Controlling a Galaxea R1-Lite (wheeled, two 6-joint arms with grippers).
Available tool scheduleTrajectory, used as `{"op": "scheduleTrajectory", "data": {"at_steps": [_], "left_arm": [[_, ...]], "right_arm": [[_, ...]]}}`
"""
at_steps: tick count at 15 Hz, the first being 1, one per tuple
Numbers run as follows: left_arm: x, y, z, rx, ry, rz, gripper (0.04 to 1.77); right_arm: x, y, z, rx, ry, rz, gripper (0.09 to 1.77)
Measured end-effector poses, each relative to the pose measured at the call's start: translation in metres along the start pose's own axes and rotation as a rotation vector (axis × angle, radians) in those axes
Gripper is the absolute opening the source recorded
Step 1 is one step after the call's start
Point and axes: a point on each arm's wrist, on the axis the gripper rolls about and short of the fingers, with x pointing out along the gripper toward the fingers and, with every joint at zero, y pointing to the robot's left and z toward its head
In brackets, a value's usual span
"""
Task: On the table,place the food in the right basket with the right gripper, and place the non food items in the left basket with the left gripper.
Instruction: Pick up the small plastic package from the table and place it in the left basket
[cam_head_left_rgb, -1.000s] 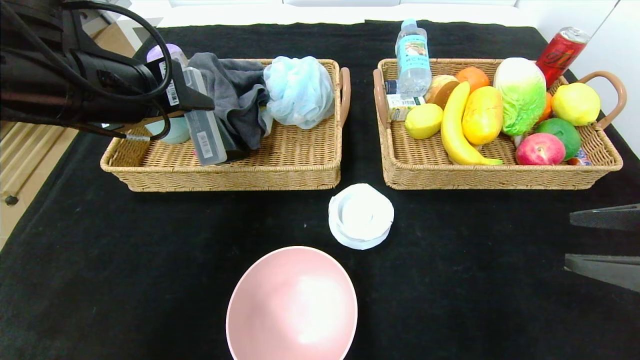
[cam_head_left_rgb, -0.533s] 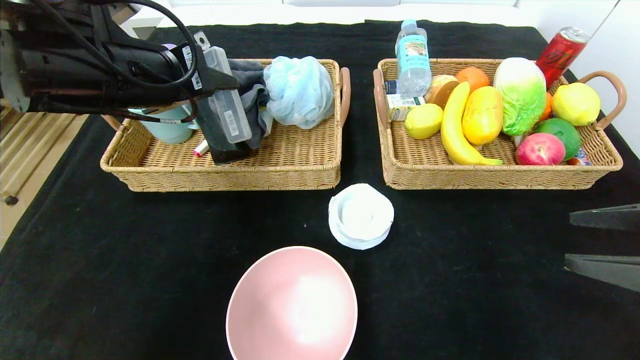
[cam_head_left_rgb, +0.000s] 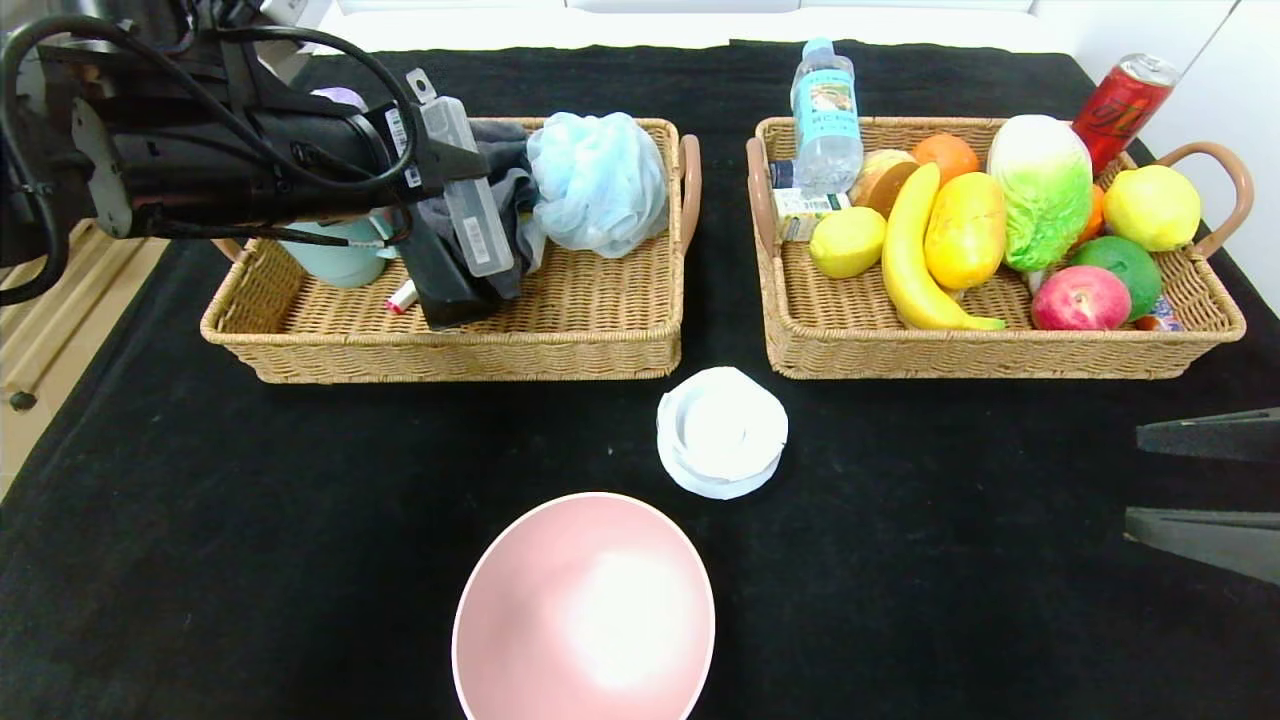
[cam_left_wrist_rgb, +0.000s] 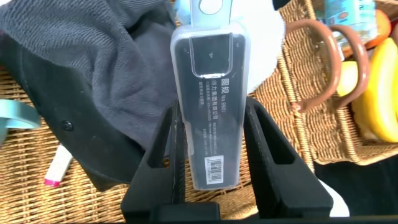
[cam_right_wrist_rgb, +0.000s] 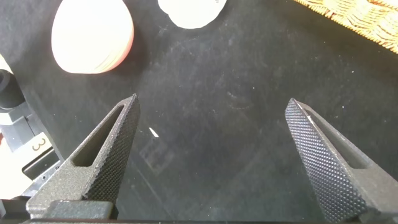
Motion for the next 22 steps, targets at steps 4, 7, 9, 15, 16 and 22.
{"op": "scheduleTrajectory", "data": {"at_steps": [4,7,9,15,16,22], "left_arm": [[0.001,0.001,-0.002,0.013,0.009,-0.006,1.1],[0.001,0.001,-0.002,0.015,0.009,-0.009,1.3],[0.0,0.0,-0.002,0.014,0.01,-0.009,1.39],[-0.012,0.0,-0.008,0.005,0.12,0.024,1.56],[-0.016,-0.001,-0.007,0.002,0.137,0.03,1.58],[-0.06,-0.016,-0.014,-0.019,0.319,0.045,1.65]], "right_arm": [[0.0,0.0,0.0,0.0,0.0,-0.001,1.71],[0.0,0.0,0.0,-0.001,0.0,-0.001,1.71],[0.0,0.0,0.0,-0.001,-0.001,-0.001,1.71],[0.0,0.0,0.0,-0.001,0.0,-0.002,1.71],[0.0,0.0,0.0,0.0,0.0,-0.001,1.71],[0.0,0.0,0.0,0.0,0.001,0.001,1.71]]}}
